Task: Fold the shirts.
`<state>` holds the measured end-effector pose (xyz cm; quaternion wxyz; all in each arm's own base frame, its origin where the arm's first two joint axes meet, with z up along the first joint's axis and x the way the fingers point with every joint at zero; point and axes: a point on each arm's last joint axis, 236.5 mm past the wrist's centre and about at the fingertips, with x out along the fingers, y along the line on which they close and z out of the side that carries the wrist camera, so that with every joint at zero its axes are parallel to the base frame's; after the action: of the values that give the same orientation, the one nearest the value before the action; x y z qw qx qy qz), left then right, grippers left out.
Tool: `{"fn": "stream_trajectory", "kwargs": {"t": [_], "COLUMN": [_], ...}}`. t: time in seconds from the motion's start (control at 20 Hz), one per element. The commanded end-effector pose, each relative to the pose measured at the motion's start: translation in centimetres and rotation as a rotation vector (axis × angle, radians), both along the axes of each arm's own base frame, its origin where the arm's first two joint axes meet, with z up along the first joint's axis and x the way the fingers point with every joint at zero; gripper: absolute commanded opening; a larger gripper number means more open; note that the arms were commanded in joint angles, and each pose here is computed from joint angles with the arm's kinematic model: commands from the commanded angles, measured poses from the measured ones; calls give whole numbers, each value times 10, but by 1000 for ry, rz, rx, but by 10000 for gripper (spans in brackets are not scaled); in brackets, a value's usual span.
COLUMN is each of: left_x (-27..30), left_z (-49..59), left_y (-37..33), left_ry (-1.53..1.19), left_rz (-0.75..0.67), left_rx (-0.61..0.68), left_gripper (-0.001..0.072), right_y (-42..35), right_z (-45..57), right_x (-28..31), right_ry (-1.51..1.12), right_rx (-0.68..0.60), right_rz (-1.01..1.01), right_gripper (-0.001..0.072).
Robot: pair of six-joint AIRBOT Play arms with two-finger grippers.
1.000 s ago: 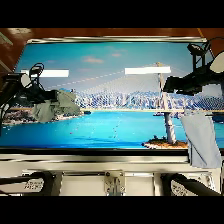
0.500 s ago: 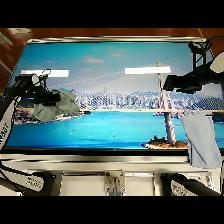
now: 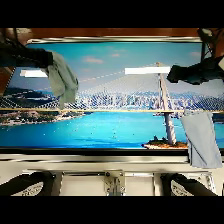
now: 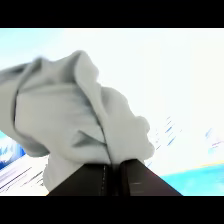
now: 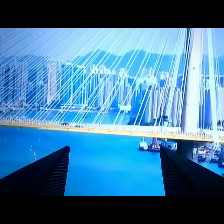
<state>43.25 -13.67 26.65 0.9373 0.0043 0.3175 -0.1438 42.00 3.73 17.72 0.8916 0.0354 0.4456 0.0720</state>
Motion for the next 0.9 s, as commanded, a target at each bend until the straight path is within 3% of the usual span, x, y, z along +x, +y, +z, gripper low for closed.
{"fn": "stream_trajectory", "kwargs": {"t": [0.0, 0.2, 0.3, 0.6, 0.85], "left_x": [-73, -105, -108, -123, -123], "left_z": [95, 68, 22, -214, -275], "left_y": [-66, -145, -177, -174, -143], "left_ry": [-209, -132, -33, 492, 653], "left_rz": [-167, -358, -409, -373, -234], "left_rx": [-154, -153, -109, 192, 210], "left_gripper": [37, 37, 37, 37, 45], "right_y": [-13, -41, -44, -28, 21], "right_z": [65, 129, 127, 5, -122], "right_x": [-14, -58, -82, -119, -120], "right_ry": [-171, -326, -280, 149, 310], "right_rx": [-73, -182, -184, -119, 106], "right_rz": [-4, -69, -83, -37, -6], "right_gripper": [682, 681, 681, 681, 681]}}
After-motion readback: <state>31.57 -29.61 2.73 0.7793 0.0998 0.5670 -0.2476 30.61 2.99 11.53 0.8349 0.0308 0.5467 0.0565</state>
